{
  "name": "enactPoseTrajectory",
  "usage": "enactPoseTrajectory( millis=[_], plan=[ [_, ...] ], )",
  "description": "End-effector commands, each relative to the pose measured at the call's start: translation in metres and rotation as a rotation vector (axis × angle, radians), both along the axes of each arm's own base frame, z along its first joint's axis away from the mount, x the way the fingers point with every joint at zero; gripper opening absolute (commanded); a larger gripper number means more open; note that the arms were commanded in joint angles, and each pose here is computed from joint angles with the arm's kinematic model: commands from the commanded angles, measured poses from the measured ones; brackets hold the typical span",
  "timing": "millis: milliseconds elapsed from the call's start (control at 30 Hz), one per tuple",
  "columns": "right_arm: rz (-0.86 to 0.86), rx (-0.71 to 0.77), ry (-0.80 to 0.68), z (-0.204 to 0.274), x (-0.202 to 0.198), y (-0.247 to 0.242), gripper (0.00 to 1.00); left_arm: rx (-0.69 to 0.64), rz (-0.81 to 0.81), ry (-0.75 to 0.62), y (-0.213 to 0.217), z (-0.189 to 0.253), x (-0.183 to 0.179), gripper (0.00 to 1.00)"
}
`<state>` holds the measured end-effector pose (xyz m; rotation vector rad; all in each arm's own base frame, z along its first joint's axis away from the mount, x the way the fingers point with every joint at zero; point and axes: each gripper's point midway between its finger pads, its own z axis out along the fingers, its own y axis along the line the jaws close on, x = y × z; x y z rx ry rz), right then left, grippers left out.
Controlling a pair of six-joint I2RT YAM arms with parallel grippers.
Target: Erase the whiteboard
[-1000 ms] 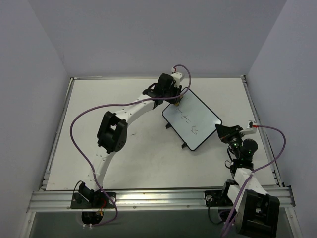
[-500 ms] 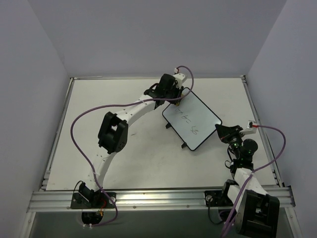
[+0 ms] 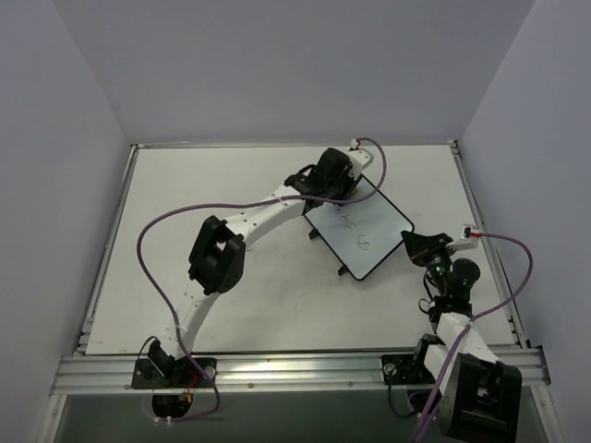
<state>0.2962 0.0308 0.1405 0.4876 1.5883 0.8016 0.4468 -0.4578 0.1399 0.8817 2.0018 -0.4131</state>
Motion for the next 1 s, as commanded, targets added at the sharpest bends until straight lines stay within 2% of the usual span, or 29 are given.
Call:
enactPoseTrajectory(
  millis=[0, 333, 467, 867, 967],
  plan=[
    [0.004, -0.066, -0.078, 0.018, 0.004, 0.0, 0.0, 0.009, -0.11, 0.032, -0.024, -0.017, -0.044, 0.02],
    [0.007, -0.074, -0.082, 0.019, 0.005, 0.003, 0.0, -0.029, -0.237, -0.019, -0.051, 0.0, -0.096, 0.02],
    [0.011, -0.076, -0.083, 0.02, 0.005, 0.004, 0.0, -0.028, -0.234, -0.023, -0.053, 0.0, -0.101, 0.02],
    [0.014, -0.086, -0.085, 0.021, 0.004, 0.006, 0.0, -0.022, -0.007, 0.023, 0.006, -0.012, -0.002, 0.02],
    [0.016, -0.088, -0.085, 0.021, 0.004, 0.007, 0.0, -0.019, 0.024, 0.03, 0.018, -0.014, 0.012, 0.02]
  ],
)
